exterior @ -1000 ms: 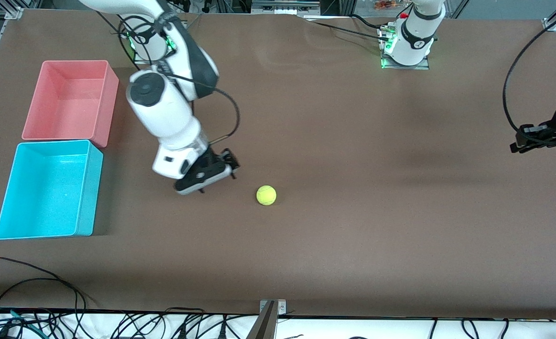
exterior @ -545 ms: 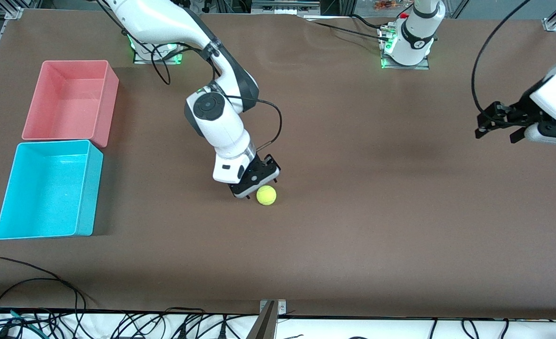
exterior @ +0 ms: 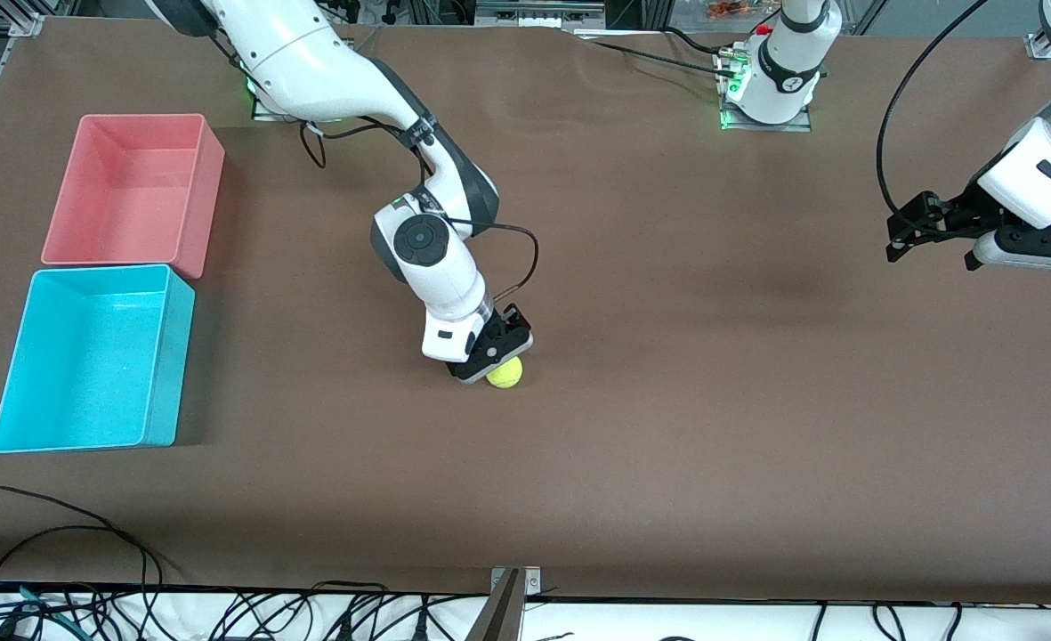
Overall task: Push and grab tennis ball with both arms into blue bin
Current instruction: 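Lower the right gripper onto the tennis ball and close it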
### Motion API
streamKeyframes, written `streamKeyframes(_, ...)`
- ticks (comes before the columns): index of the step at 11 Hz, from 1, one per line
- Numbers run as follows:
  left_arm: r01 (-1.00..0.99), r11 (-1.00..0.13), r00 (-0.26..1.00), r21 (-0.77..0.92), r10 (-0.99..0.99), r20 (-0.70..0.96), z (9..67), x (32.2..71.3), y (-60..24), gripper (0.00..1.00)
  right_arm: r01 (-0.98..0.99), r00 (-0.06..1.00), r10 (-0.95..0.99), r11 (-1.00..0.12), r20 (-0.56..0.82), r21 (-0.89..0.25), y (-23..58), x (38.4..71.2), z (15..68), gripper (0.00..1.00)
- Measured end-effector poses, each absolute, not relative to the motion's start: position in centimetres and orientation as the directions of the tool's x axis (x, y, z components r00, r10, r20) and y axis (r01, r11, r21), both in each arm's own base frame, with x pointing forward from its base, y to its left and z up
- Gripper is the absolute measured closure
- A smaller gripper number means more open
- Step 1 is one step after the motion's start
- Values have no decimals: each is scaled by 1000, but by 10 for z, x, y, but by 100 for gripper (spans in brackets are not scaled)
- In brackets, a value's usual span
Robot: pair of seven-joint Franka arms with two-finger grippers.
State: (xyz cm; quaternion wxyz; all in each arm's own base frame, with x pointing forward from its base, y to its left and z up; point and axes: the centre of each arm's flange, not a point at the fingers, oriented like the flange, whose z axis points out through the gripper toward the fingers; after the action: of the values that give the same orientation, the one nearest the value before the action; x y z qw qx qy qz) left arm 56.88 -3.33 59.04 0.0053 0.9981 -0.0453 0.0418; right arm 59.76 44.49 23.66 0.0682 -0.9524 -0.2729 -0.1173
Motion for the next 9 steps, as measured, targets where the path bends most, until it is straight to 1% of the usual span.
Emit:
streamKeyframes(2, -99, -995, 992, 6, -98, 86, 592, 567, -34, 0, 540, 825, 512, -839, 238, -66, 449, 592, 217, 0)
streamKeyframes(5, -103, -995, 992, 6, -102, 80, 590, 567, -36, 0, 554, 818, 526, -830, 233, -67, 460, 583, 202, 0)
streamKeyframes(9, -93, -996, 994, 7, -92, 64, 588, 566, -30, 0, 562, 807, 529, -824, 261, -69, 468, 581, 203, 0)
